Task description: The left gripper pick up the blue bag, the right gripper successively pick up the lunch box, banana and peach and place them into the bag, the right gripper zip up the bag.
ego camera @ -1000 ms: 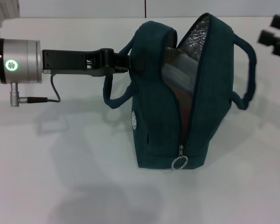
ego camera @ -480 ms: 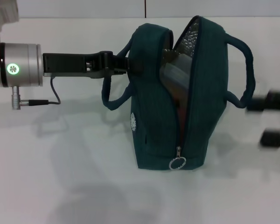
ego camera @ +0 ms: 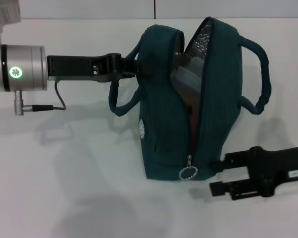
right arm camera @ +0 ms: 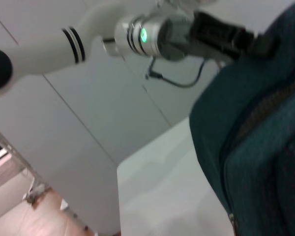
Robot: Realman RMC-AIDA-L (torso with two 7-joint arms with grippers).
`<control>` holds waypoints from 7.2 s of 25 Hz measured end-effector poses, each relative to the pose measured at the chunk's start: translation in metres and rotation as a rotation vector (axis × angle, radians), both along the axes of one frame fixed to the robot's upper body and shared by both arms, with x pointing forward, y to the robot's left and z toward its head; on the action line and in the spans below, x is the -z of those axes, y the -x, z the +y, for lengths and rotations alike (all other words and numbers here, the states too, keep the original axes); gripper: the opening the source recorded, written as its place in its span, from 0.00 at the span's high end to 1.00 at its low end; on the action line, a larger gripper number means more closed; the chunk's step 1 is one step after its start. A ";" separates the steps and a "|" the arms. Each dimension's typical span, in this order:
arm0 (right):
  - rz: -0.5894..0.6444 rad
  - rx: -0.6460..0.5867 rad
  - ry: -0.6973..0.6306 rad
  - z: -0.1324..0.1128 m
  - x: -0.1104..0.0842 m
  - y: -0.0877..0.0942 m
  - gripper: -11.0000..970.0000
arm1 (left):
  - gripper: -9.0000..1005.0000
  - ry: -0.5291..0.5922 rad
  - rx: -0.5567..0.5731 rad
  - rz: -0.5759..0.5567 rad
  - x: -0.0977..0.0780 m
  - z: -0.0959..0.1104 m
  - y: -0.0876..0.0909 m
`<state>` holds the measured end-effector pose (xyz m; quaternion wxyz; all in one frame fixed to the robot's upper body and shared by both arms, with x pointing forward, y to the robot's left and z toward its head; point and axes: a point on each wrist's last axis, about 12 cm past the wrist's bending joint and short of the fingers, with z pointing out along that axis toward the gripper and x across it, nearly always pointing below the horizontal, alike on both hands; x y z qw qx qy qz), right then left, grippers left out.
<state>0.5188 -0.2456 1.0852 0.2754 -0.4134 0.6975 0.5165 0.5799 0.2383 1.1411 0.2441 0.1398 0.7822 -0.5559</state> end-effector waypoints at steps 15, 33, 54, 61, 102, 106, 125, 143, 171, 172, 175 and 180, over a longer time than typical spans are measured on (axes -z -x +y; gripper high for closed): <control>-0.001 -0.098 0.061 0.042 0.002 -0.015 0.31 | 0.94 0.005 -0.003 0.001 0.000 0.000 0.000; -0.013 -0.071 0.082 0.052 0.006 -0.023 0.33 | 0.94 0.016 0.006 -0.002 -0.001 -0.005 0.000; -0.076 -0.042 0.054 0.066 0.001 -0.033 0.38 | 0.94 0.019 0.001 -0.003 -0.001 -0.002 0.000; -0.079 -0.045 0.040 0.066 0.001 -0.031 0.40 | 0.94 0.020 0.002 -0.014 -0.002 -0.002 0.000; -0.086 0.093 0.019 0.047 0.019 -0.021 0.97 | 0.94 0.029 0.013 -0.008 0.001 0.000 0.005; -0.102 0.148 -0.032 0.034 0.018 -0.016 0.97 | 0.94 0.031 0.007 -0.048 0.000 0.003 0.005; -0.329 0.085 -0.236 0.034 -0.016 -0.013 0.97 | 0.58 0.138 -0.123 -0.323 0.002 0.030 0.004; -0.383 0.079 -0.246 0.045 -0.024 -0.026 0.97 | 0.37 0.182 -0.207 -0.538 0.068 0.065 0.113; -0.391 0.120 -0.277 0.059 -0.022 -0.036 0.97 | 0.38 0.070 -0.229 -0.487 0.123 0.006 0.117; -0.387 0.122 -0.276 0.058 -0.021 -0.036 0.97 | 0.38 0.067 -0.228 -0.497 0.123 0.005 0.117; -0.382 0.128 -0.274 0.057 -0.020 -0.035 0.97 | 0.50 0.061 -0.226 -0.514 0.122 0.005 0.116; -0.389 0.177 -0.311 0.052 -0.022 -0.036 0.97 | 0.69 0.052 -0.218 -0.544 0.121 0.004 0.113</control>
